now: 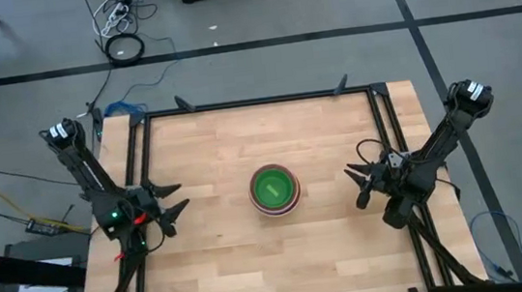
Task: Nest bowls inside each other
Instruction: Return to Home Position
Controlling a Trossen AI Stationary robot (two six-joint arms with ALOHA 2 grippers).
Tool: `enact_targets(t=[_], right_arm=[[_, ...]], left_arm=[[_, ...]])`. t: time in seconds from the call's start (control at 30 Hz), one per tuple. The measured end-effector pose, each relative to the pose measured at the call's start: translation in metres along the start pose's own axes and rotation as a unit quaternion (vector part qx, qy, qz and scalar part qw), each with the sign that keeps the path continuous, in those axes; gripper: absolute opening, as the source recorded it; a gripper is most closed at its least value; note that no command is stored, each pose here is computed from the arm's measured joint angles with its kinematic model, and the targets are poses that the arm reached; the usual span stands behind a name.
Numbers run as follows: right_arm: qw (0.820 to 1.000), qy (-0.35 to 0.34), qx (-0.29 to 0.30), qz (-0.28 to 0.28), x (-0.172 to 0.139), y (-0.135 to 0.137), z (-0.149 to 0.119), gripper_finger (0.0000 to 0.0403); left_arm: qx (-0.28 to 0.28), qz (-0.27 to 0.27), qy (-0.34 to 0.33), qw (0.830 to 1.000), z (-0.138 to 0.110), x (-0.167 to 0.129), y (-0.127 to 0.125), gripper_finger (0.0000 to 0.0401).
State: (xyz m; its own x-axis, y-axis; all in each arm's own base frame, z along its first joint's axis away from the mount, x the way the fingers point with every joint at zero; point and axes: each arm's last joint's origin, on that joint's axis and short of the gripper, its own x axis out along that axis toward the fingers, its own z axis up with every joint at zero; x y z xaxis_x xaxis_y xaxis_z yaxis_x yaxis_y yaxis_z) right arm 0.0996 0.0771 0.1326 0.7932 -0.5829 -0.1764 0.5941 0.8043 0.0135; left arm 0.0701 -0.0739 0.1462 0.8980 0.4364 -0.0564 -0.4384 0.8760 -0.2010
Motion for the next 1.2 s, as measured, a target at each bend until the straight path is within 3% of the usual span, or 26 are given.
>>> enact_targets(t=[0.13,0.4,0.97,1.2], right_arm=[[1.000,-0.011,0.011,-0.003,0.001,-0.006,-0.009,0.0075],[0.998,0.000,0.062,-0.002,0.002,-0.012,-0.016,0.0075],[1.000,-0.003,0.009,-0.005,0.006,-0.021,-0.034,0.0075],[0.994,0.092,0.057,0.029,0.006,-0.015,-0.040,0.0075]], left_arm=[[-0.010,0.013,0.009,1.000,-0.013,0.004,0.007,0.0284],[0.034,0.030,0.024,0.999,-0.021,0.009,0.009,0.0284],[0.136,0.050,0.039,0.989,-0.022,0.014,0.011,0.0284],[0.130,0.040,0.064,0.989,-0.024,0.014,0.010,0.0284]])
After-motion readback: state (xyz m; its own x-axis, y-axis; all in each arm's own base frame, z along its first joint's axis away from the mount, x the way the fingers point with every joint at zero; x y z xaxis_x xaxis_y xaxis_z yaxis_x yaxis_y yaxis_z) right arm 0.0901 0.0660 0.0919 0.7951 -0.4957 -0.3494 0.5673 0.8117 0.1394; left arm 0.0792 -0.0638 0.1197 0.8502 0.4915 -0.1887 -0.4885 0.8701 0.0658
